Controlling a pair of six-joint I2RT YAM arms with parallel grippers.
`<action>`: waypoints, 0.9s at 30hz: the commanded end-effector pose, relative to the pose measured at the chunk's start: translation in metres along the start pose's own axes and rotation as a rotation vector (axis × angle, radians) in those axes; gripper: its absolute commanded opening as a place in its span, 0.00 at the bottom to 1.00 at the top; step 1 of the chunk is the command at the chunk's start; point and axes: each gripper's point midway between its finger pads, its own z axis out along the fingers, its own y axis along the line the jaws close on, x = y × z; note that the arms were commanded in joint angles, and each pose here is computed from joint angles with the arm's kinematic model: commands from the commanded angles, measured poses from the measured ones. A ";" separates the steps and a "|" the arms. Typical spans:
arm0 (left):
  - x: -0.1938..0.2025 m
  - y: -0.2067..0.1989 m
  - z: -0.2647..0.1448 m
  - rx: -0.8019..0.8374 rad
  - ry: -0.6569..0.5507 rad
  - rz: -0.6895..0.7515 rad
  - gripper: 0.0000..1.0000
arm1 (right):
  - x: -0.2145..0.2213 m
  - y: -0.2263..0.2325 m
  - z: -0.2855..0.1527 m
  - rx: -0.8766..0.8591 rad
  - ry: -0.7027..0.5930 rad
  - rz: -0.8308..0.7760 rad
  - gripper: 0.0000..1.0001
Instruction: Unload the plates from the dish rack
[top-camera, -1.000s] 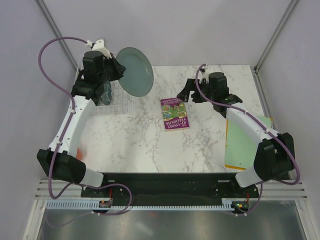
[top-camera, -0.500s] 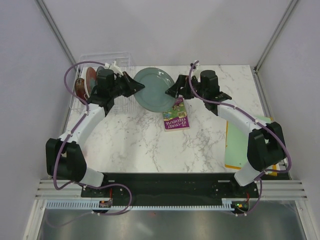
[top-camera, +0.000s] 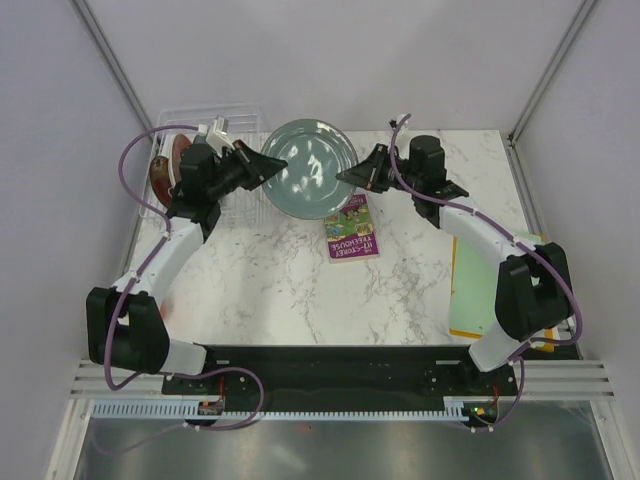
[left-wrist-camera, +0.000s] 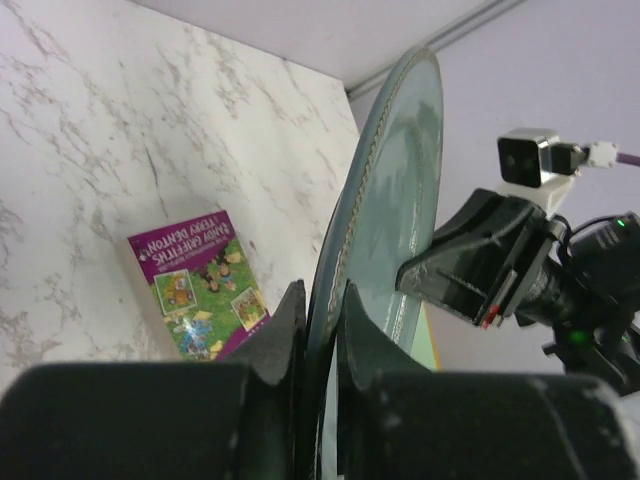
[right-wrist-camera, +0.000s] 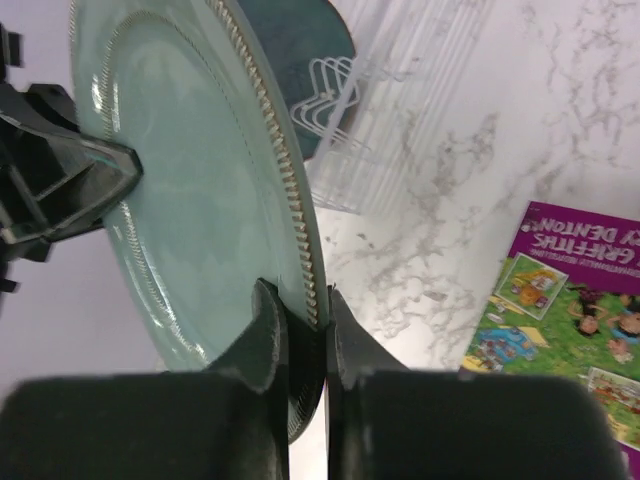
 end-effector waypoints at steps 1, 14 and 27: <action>-0.023 -0.065 -0.012 0.219 -0.068 0.027 0.02 | -0.018 0.016 0.009 -0.075 -0.054 -0.111 0.00; -0.039 0.032 0.006 -0.238 -0.096 0.221 0.81 | -0.140 -0.098 -0.051 0.285 -0.353 -0.030 0.00; -0.119 0.074 -0.056 -0.697 -0.340 0.591 1.00 | -0.161 -0.252 -0.015 0.486 -0.280 0.089 0.00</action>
